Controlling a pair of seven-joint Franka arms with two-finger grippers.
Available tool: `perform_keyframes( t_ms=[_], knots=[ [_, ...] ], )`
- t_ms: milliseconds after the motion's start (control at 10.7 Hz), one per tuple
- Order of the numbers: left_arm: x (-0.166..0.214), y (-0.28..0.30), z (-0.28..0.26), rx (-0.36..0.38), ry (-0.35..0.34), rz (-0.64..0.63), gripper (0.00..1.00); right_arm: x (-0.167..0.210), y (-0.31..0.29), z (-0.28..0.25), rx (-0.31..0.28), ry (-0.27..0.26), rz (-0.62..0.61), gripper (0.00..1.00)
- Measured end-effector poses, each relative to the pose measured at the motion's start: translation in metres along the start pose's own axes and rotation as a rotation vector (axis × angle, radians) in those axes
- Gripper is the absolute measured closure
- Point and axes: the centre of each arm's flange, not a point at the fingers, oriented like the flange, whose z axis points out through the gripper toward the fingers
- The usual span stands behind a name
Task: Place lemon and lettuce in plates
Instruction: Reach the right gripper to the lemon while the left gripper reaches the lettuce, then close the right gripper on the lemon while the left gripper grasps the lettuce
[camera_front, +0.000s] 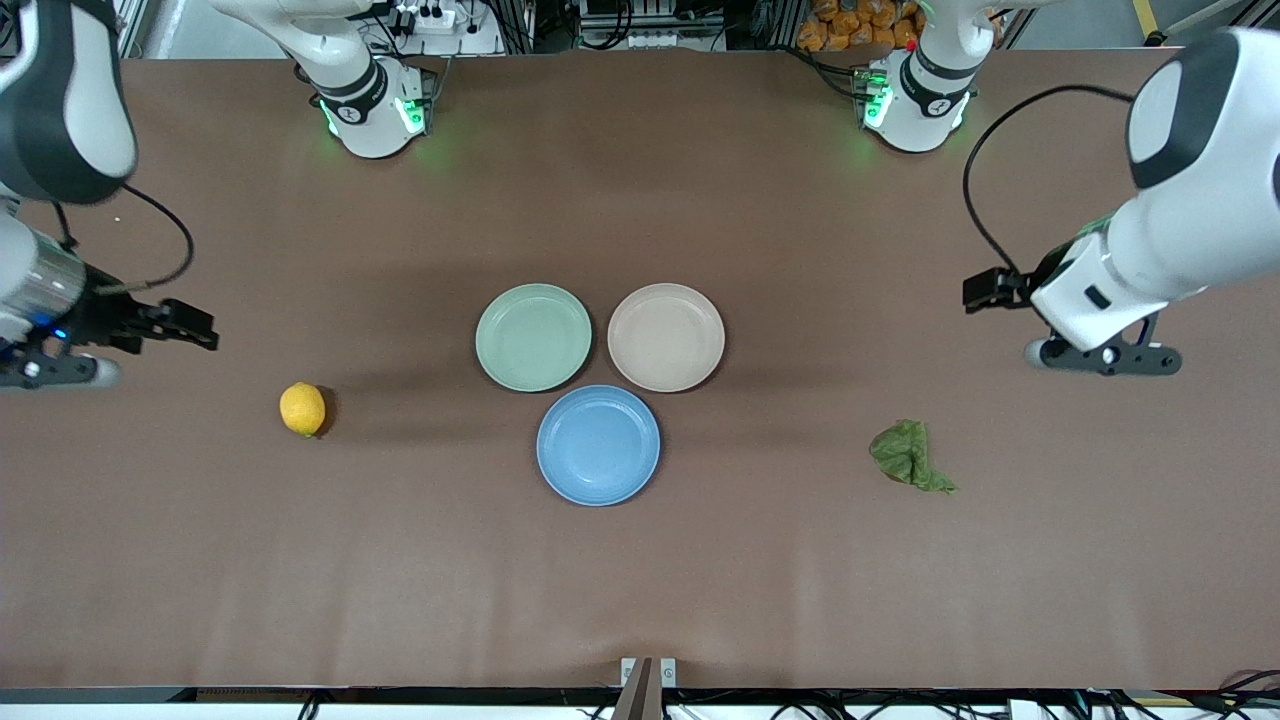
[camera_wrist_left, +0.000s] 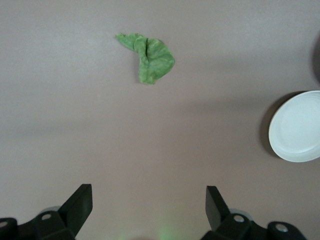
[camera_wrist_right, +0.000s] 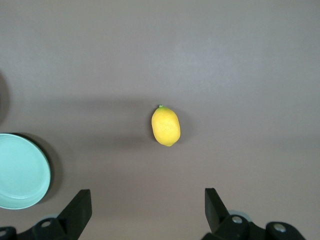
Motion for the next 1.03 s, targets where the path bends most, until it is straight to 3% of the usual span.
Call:
perform_keyframes(
  t_ms=[188, 562, 1031],
  knots=[
    [0.026, -0.003, 0.043, -0.012, 0.009, -0.007, 0.0, 0.012, 0.001, 0.038, -0.002, -0.021, -0.005, 0.0],
    [0.068, -0.019, 0.117, -0.007, 0.014, -0.095, 0.0, 0.011, 0.003, 0.103, -0.009, 0.022, -0.037, 0.0],
    [0.107, -0.028, 0.19, -0.03, 0.082, -0.243, 0.0, 0.012, 0.012, 0.19, -0.018, 0.028, -0.046, 0.0]
  ],
)
